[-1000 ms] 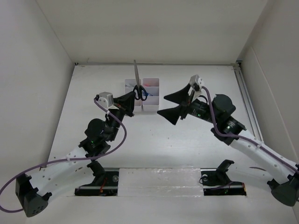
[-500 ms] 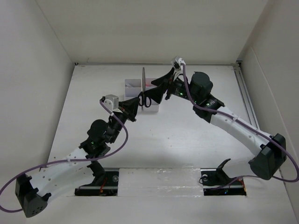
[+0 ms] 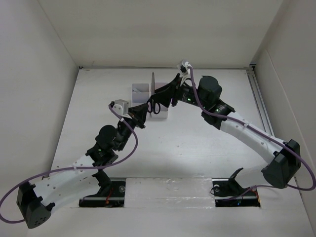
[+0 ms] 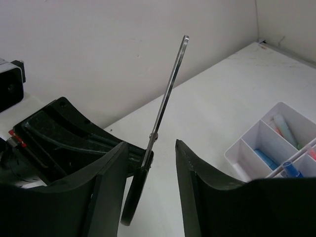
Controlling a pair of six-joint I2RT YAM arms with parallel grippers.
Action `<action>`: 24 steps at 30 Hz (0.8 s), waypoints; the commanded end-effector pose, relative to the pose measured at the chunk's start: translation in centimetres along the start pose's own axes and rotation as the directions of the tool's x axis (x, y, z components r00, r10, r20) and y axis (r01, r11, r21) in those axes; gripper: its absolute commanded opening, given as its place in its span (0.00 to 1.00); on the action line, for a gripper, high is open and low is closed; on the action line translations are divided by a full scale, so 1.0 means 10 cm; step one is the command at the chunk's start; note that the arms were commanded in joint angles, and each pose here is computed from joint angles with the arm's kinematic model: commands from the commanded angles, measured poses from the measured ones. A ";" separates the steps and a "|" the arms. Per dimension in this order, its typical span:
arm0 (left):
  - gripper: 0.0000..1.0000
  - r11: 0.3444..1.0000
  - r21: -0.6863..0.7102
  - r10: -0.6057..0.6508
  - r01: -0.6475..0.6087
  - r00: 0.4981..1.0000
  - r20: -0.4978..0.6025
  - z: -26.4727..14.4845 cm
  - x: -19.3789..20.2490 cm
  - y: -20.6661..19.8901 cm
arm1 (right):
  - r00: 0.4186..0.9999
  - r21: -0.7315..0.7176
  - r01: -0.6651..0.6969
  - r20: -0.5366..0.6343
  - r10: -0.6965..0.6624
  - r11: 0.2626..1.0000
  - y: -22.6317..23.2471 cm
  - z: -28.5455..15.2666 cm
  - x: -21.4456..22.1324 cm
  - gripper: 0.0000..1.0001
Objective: Sort the stationery into containers
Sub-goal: Place the scissors in the storage box.
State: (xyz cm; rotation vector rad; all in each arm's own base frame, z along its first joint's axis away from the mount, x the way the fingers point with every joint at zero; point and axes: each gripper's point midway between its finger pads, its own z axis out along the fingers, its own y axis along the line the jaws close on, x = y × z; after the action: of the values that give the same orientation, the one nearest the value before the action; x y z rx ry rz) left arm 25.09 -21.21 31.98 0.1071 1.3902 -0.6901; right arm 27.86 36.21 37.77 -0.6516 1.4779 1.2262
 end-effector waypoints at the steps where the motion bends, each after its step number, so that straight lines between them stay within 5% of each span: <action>1: 0.00 1.000 -0.005 -0.025 0.025 0.996 0.091 0.00 -0.30 -0.03 | 0.999 -0.023 0.019 0.034 -0.018 1.000 0.11 0.02 -0.15 0.48; 7: 0.00 1.000 -0.014 -0.019 0.020 0.995 0.101 -0.01 -0.33 -0.01 | 1.000 -0.035 -0.005 -0.018 0.004 0.999 0.09 0.08 0.05 0.62; 12: 0.00 1.000 -0.021 -0.014 0.016 0.994 0.113 -0.03 -0.37 0.01 | 1.000 -0.041 -0.011 -0.029 0.010 0.999 0.13 0.12 0.11 0.61; 14: 0.00 1.000 -0.010 -0.017 0.019 0.993 0.119 -0.05 -0.40 -0.01 | 0.999 -0.029 -0.015 -0.033 0.014 0.999 0.09 0.14 0.14 0.50; 17: 0.00 1.000 -0.010 -0.017 0.019 0.993 0.119 -0.05 -0.40 -0.01 | 1.000 -0.032 -0.011 -0.026 0.010 0.999 0.10 0.14 0.10 0.20; 19: 0.00 1.000 0.000 -0.017 0.018 0.993 0.117 -0.05 -0.40 -0.03 | 1.000 -0.032 -0.011 -0.025 0.010 0.999 0.10 0.14 0.10 0.15; 21: 0.00 1.000 0.009 -0.017 0.017 0.993 0.115 -0.05 -0.39 -0.04 | 1.000 -0.025 -0.010 -0.021 0.009 1.000 0.10 0.14 0.07 0.00; 24: 0.00 0.999 0.024 -0.024 0.021 0.995 0.097 -0.05 -0.35 -0.07 | 1.000 0.000 0.026 0.000 -0.026 1.000 0.07 0.13 0.01 0.00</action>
State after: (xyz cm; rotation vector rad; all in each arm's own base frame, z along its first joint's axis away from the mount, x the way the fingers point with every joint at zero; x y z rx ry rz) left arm 25.19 -20.06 32.31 0.0863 1.3799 -0.6414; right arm 27.19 37.96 35.22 -0.6800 1.5564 1.2584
